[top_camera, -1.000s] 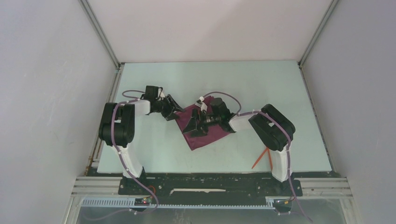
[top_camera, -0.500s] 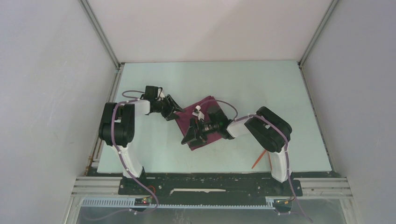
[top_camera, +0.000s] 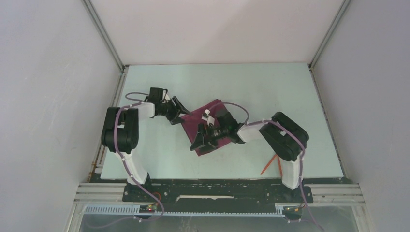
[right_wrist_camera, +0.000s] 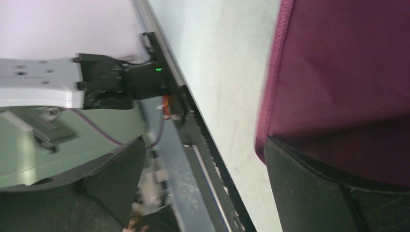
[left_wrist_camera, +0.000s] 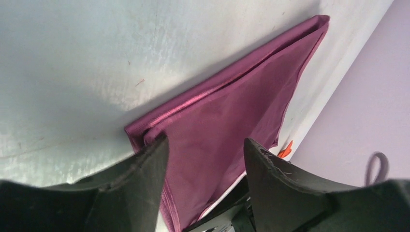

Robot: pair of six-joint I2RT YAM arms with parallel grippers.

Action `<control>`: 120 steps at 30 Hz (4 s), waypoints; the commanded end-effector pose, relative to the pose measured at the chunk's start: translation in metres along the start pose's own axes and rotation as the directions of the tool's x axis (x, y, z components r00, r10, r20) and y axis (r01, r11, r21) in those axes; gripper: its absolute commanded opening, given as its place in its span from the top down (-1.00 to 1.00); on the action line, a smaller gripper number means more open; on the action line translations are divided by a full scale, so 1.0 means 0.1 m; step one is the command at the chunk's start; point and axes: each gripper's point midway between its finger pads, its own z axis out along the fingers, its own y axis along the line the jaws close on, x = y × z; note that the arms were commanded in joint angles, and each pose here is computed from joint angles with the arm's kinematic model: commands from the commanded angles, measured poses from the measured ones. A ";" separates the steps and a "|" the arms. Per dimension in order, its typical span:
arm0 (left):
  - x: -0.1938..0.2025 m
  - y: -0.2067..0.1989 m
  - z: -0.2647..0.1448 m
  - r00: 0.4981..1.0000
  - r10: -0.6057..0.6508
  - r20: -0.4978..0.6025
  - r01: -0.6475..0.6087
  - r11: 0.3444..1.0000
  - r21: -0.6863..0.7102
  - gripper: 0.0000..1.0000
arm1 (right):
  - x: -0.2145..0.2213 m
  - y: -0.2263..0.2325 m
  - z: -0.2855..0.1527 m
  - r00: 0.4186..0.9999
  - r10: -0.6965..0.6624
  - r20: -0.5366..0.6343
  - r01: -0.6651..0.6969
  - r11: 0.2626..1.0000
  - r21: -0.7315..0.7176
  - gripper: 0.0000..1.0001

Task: Fold the napkin into a case and place the utensils inside
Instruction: Smooth out the upper triangle-folded napkin, then pick up the upper triangle-folded napkin from the center of the board.

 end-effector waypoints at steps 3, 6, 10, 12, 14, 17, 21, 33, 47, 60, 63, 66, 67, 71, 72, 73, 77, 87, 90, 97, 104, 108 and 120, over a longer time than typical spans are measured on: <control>-0.25 -0.72 -0.62 0.982 0.132 0.134 -0.144 0.985 0.091 -0.39 | -0.09 0.12 -0.47 0.963 -0.267 0.039 0.213 0.842 0.496 -0.99; -0.26 -0.92 -0.90 0.970 0.170 0.171 -0.191 0.975 0.113 -0.41 | -0.19 -0.18 -0.76 0.906 -0.421 -0.033 0.264 0.502 0.824 -0.97; -0.29 -0.89 -1.19 0.949 0.177 0.263 -0.206 0.975 0.085 -0.41 | -0.19 -0.10 -0.91 0.856 -0.471 -0.213 0.304 0.125 0.944 -0.42; -0.33 -0.79 -1.31 0.930 0.182 0.318 -0.206 0.978 0.042 -0.41 | -0.16 -0.06 -0.78 0.847 -0.463 -0.262 0.337 0.085 0.938 -0.21; -0.36 -0.67 -1.41 0.913 0.190 0.361 -0.201 0.979 -0.005 -0.41 | -0.14 -0.06 -0.63 0.841 -0.453 -0.295 0.369 0.084 0.926 -0.05; -0.38 -0.48 -1.55 0.897 0.190 0.398 -0.187 0.981 -0.048 -0.41 | -0.10 -0.04 -0.44 0.829 -0.444 -0.338 0.413 0.080 0.907 0.07; -0.40 -0.33 -1.65 0.889 0.186 0.419 -0.175 0.982 -0.065 -0.41 | -0.08 -0.11 -0.26 0.832 -0.420 -0.363 0.438 0.094 0.894 0.00; -0.46 -0.17 -1.65 0.895 0.162 0.416 -0.155 0.987 -0.050 -0.40 | -0.08 -0.16 0.07 0.848 -0.385 -0.364 0.467 0.217 0.858 0.08; -0.50 -0.14 -1.67 0.900 0.130 0.416 -0.138 0.990 -0.011 -0.40 | -0.09 -0.39 0.05 0.869 -0.313 -0.384 0.462 0.233 0.856 -0.07; -0.51 -0.14 -1.68 0.901 0.120 0.417 -0.136 0.991 0.009 -0.40 | -0.03 -0.69 0.03 0.890 -0.249 -0.381 0.446 0.310 0.840 0.10; -0.51 -0.14 -1.67 0.902 0.118 0.415 -0.136 0.991 0.015 -0.40 | 0.01 -0.78 0.02 0.890 -0.236 -0.389 0.449 0.310 0.838 0.15; -0.50 -0.14 -1.67 0.904 0.116 0.412 -0.135 0.991 0.017 -0.40 | 0.03 -0.87 0.02 0.888 -0.237 -0.395 0.454 0.304 0.838 0.24; -0.51 -0.14 -1.67 0.903 0.116 0.413 -0.135 0.991 0.017 -0.40 | 0.04 -0.90 0.01 0.888 -0.238 -0.394 0.453 0.304 0.838 0.28; -0.51 -0.12 -1.67 0.903 0.115 0.414 -0.134 0.991 0.016 -0.40 | -0.01 -0.98 -0.04 0.891 -0.252 -0.377 0.443 0.304 0.844 0.40; -0.50 -0.12 -1.66 0.904 0.115 0.412 -0.133 0.991 0.015 -0.40 | -0.02 -0.99 -0.06 0.892 -0.258 -0.372 0.440 0.306 0.844 0.43; -0.50 -0.12 -1.66 0.904 0.114 0.412 -0.133 0.991 0.016 -0.40 | -0.03 -1.01 -0.07 0.893 -0.260 -0.368 0.438 0.311 0.844 0.47; -0.51 -0.11 -1.64 0.905 0.114 0.409 -0.132 0.991 0.016 -0.40 | -0.07 -1.01 -0.08 0.880 -0.274 -0.387 0.466 0.354 0.811 0.88; -0.36 -0.10 -1.30 0.955 -0.036 0.295 -0.026 0.978 0.206 -0.46 | -0.28 -0.29 -0.01 0.890 -0.366 -0.273 0.451 0.609 0.653 1.00; -0.31 -0.05 -1.19 0.956 -0.112 0.270 0.040 0.966 0.257 -0.46 | -0.32 -0.14 -0.05 0.908 -0.360 -0.216 0.413 0.681 0.605 1.00; -0.13 0.06 -0.94 0.949 -0.228 0.217 0.155 0.938 0.309 -0.47 | -0.33 -0.03 -0.16 0.936 -0.322 -0.144 0.347 0.772 0.532 1.00; 0.03 0.10 -0.63 0.952 -0.267 0.151 0.210 0.927 0.312 -0.48 | -0.36 0.11 -0.22 0.939 -0.327 -0.106 0.334 0.799 0.501 1.00; 0.04 0.10 -0.58 0.955 -0.260 0.145 0.207 0.931 0.302 -0.47 | -0.35 0.07 -0.21 0.940 -0.324 -0.106 0.331 0.796 0.506 1.00; 0.09 0.11 -0.65 0.963 -0.204 0.173 0.152 0.949 0.275 -0.47 | -0.22 -0.34 -0.15 0.907 -0.331 -0.262 0.416 0.595 0.688 1.00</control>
